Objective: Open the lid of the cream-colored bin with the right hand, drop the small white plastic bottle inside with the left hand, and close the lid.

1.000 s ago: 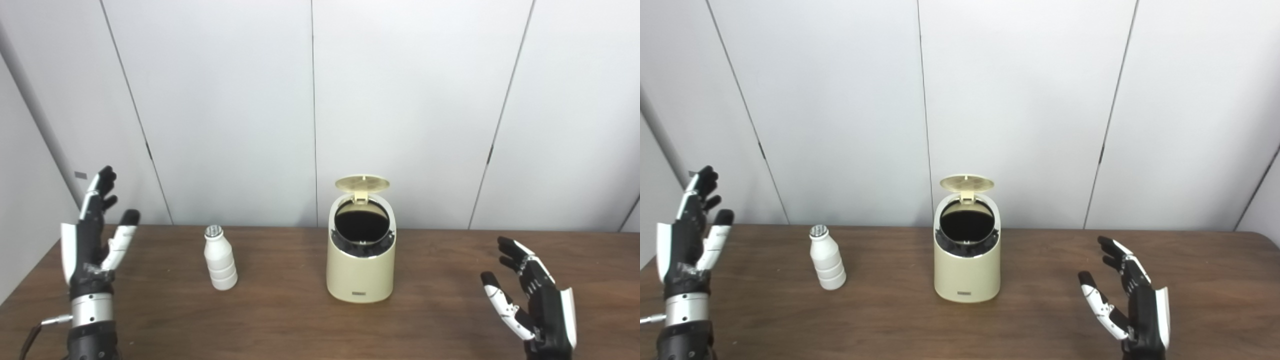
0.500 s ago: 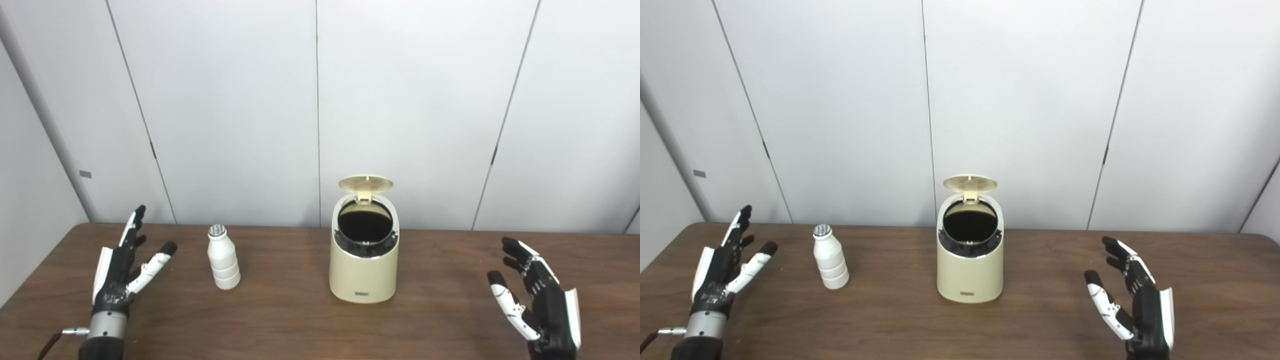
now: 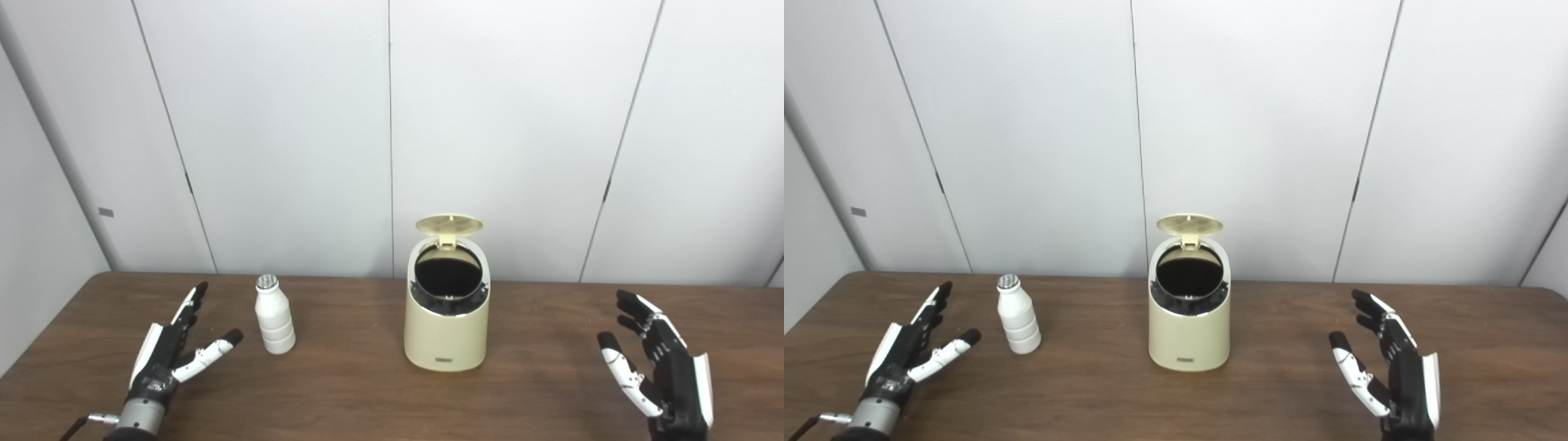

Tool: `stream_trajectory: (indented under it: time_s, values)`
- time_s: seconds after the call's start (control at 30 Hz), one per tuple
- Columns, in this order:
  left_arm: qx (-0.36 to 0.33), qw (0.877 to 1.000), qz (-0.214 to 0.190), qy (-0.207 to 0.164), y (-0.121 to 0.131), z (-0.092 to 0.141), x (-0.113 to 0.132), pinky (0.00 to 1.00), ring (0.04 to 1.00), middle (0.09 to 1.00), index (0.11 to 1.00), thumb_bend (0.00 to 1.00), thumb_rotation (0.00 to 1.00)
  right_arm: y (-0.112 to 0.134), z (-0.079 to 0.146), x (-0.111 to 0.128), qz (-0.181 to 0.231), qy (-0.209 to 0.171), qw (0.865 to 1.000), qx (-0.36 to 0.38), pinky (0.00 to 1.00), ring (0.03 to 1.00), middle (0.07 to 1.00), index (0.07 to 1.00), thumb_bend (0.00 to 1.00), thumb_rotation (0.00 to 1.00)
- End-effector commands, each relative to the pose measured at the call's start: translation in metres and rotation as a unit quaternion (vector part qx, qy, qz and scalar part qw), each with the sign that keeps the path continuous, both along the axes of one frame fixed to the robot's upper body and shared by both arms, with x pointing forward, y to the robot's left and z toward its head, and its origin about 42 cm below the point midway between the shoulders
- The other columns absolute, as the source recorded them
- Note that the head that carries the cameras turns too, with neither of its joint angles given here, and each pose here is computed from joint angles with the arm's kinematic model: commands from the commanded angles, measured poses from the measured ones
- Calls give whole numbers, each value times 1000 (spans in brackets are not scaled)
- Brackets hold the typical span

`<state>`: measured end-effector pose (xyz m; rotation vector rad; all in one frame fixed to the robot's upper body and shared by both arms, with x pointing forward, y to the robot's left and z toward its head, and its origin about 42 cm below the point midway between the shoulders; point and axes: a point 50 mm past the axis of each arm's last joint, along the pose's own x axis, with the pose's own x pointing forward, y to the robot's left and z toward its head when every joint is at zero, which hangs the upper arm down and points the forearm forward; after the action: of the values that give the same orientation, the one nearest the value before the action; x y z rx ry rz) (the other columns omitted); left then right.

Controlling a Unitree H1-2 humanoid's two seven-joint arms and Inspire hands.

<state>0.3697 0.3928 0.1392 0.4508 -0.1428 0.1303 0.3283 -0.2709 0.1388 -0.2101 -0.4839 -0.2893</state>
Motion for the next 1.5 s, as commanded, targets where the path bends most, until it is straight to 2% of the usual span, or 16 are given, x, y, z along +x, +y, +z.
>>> stream_trajectory:
  time_s: [0.0, 0.13, 0.2, 0.43, 0.6, 0.73, 0.77, 1.0, 1.23, 1.33, 1.47]
  values:
    - [24, 999, -6, -32, 5, 23, 10, 969, 1000, 1000, 1000, 1000, 545, -15, -30, -18, -10, 42, 999, -34, 768, 813, 806, 755, 223, 392]
    - [31, 999, -2, -27, 4, 21, 10, 972, 1000, 1000, 1000, 1000, 512, -13, -29, -18, -8, 39, 998, -39, 752, 807, 805, 760, 214, 376]
    - [37, 999, 4, -22, 4, 19, 11, 960, 1000, 1000, 1000, 1000, 512, -11, -28, -19, -7, 36, 999, -38, 750, 805, 802, 758, 220, 402]
    - [36, 999, -1, -2, 3, 16, 21, 934, 1000, 1000, 1000, 1000, 480, -10, -27, -21, -8, 36, 998, -42, 747, 803, 801, 761, 205, 282]
    - [57, 998, -16, 5, -3, 17, 31, 928, 1000, 1000, 1000, 1000, 495, -9, -26, -22, -6, 34, 998, -45, 740, 800, 798, 759, 203, 264]
    - [62, 997, -33, 7, -9, 17, 36, 933, 1000, 1000, 1000, 1000, 494, -7, -26, -21, -5, 33, 998, -47, 731, 795, 797, 756, 209, 334]
    - [63, 997, -35, 10, -10, 16, 36, 908, 995, 1000, 1000, 1000, 497, -7, -25, -21, -5, 32, 998, -48, 727, 792, 795, 755, 205, 350]
    - [53, 997, -47, 22, -16, 9, 39, 812, 961, 1000, 1000, 1000, 486, -4, -26, -19, -8, 31, 998, -49, 717, 787, 791, 749, 198, 347]
    - [47, 996, -71, 24, -23, 6, 39, 773, 940, 1000, 1000, 1000, 472, -3, -27, -18, -9, 32, 998, -50, 715, 783, 787, 746, 198, 326]
    - [48, 996, -76, 27, -25, 5, 39, 803, 954, 1000, 1000, 1000, 479, -3, -27, -18, -10, 32, 998, -53, 711, 781, 786, 746, 198, 327]
    - [57, 994, -87, 31, -28, 6, 40, 827, 970, 1000, 1000, 1000, 476, -1, -25, -18, -10, 29, 998, -52, 692, 772, 780, 736, 205, 415]
